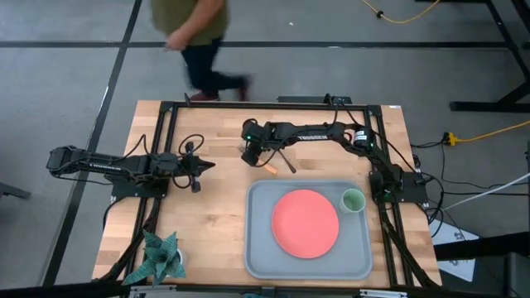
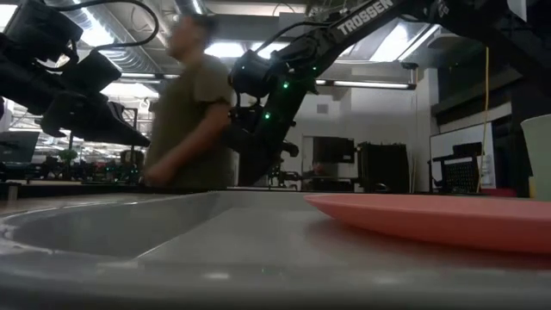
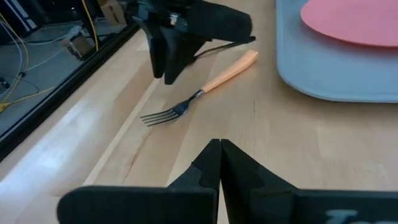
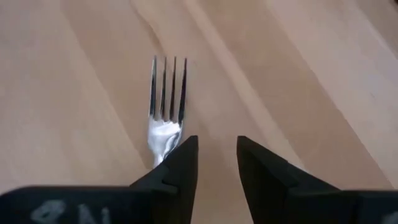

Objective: Pick and place plate/cup/fork/spoon on tray
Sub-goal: Put the fork on the left side of the pink plate on the light blue tray

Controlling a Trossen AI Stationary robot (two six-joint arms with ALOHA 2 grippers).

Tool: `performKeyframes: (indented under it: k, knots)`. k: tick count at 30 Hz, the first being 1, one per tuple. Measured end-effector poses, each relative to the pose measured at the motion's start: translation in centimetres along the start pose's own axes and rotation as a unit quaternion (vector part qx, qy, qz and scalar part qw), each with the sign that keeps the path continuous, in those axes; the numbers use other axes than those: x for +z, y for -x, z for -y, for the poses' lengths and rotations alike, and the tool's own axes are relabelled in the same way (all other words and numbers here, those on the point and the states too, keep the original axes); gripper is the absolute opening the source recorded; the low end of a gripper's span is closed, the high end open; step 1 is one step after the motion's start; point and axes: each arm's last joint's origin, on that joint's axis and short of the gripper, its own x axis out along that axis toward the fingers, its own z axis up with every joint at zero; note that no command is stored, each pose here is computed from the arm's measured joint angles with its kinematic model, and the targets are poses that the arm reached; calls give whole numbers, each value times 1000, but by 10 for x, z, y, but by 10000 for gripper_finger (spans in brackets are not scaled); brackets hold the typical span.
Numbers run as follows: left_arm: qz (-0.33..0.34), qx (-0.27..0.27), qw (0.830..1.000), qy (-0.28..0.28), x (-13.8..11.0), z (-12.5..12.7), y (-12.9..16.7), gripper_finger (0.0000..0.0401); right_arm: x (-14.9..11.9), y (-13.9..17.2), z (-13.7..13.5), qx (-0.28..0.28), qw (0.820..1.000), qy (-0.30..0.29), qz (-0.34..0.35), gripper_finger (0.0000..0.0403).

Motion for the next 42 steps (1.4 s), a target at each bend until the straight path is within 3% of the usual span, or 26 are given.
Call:
performKeyframes:
  k: [5, 6, 8, 10, 12, 15, 17, 26, 29, 31, 33, 37, 40, 42]
  knots:
    - [1, 1, 1000, 2, 0, 0, 0, 0, 0, 0, -2, 20, 1000, -14, -1, 115]
    - [4, 32, 999, 10, 1, -2, 0, 0, 1, 0, -2, 21, 1000, -22, 0, 115]
    - [2, 155, 988, 17, 2, -9, 1, 0, 1, 0, -3, 23, 999, -35, 4, 115]
    - [-12, 269, 963, 14, 0, -16, 3, 0, 2, 0, -3, 24, 999, -35, 8, 115]
    - [-18, 351, 936, 14, -1, -20, 5, 0, 1, 0, -3, 25, 999, -35, 4, 115]
    - [-21, 435, 900, 17, -1, -24, 9, 0, 0, 1, -5, 39, 999, -32, -2, 115]
    - [-23, 451, 892, 16, -1, -25, 10, 0, -2, 1, -8, 58, 998, -21, -12, 115]
    - [-19, 392, 920, 18, -1, -23, 7, 0, -16, -2, -19, 68, 995, 52, -47, 115]
    - [-18, 369, 929, 18, -1, -22, 6, 0, -16, -3, -19, 68, 995, 52, -45, 115]
    - [-20, 374, 927, 16, -1, -23, 6, 0, -16, -3, -19, 67, 995, 52, -46, 115]
    - [-8, 357, 933, 44, -1, -22, 5, 0, -17, -3, -19, 66, 995, 52, -50, 115]
    - [26, 249, 954, 162, 0, -17, 2, 0, -17, -3, -19, 66, 995, 52, -52, 115]
    - [12, 136, 981, 138, 0, -10, -1, 0, -18, -3, -19, 65, 996, 41, -55, 115]
    - [13, 87, 989, 123, 2, -7, -1, 0, -19, -3, -18, 63, 995, 41, -61, 115]
